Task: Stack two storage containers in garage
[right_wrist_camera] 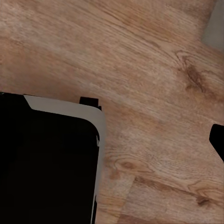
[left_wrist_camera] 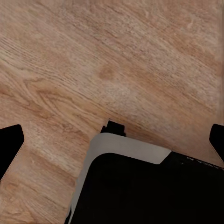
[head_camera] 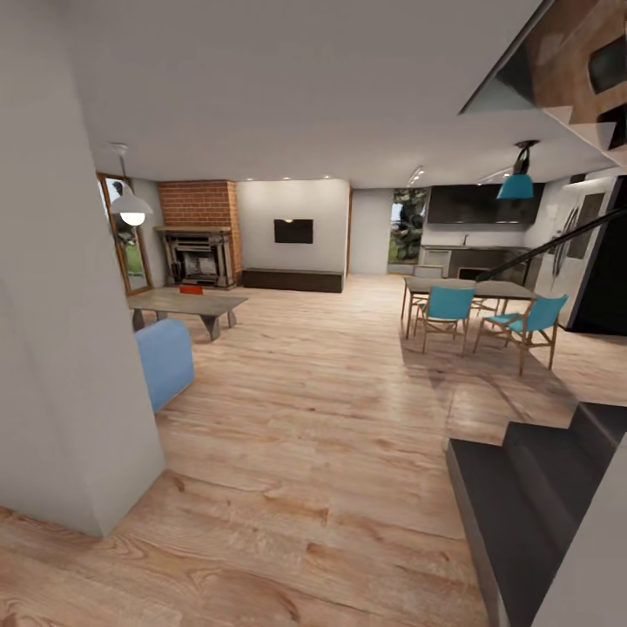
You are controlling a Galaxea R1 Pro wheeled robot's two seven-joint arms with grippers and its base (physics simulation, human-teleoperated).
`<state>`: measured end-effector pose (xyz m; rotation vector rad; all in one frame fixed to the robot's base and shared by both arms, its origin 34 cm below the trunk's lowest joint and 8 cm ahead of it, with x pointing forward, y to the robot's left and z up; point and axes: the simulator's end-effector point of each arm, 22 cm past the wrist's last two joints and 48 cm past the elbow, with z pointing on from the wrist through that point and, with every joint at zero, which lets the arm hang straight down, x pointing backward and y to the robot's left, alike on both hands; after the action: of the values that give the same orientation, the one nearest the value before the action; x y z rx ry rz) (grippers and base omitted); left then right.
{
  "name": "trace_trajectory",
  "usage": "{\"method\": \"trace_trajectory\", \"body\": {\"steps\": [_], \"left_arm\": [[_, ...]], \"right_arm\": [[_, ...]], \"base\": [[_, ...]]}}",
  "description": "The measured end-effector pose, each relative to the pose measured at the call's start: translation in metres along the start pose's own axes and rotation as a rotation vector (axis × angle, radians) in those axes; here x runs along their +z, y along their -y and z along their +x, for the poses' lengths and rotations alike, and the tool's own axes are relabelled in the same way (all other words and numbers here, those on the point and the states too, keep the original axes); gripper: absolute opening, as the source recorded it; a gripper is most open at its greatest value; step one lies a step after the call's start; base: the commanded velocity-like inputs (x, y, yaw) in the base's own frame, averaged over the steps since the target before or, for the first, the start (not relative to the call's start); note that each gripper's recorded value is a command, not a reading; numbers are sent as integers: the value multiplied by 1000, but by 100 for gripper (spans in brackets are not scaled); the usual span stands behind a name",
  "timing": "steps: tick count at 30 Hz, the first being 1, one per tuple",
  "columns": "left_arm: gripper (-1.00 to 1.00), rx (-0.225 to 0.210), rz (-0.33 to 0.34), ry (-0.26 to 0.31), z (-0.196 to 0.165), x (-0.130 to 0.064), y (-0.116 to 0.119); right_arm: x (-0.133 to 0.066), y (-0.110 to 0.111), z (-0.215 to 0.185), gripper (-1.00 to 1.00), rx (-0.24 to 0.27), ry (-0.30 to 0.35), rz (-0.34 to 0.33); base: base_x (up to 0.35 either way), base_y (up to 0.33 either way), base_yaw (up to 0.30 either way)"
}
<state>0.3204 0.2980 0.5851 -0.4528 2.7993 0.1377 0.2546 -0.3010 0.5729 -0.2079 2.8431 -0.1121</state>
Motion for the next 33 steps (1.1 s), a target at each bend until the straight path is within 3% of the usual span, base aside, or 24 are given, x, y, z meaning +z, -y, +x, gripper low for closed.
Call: {"method": "trace_trajectory", "body": {"steps": [33], "left_arm": [[100, 0, 0, -1, 0, 0, 0]], "right_arm": [[0, 1, -1, 100, -2, 5, 5]], "base": [[322, 17, 0]]}}
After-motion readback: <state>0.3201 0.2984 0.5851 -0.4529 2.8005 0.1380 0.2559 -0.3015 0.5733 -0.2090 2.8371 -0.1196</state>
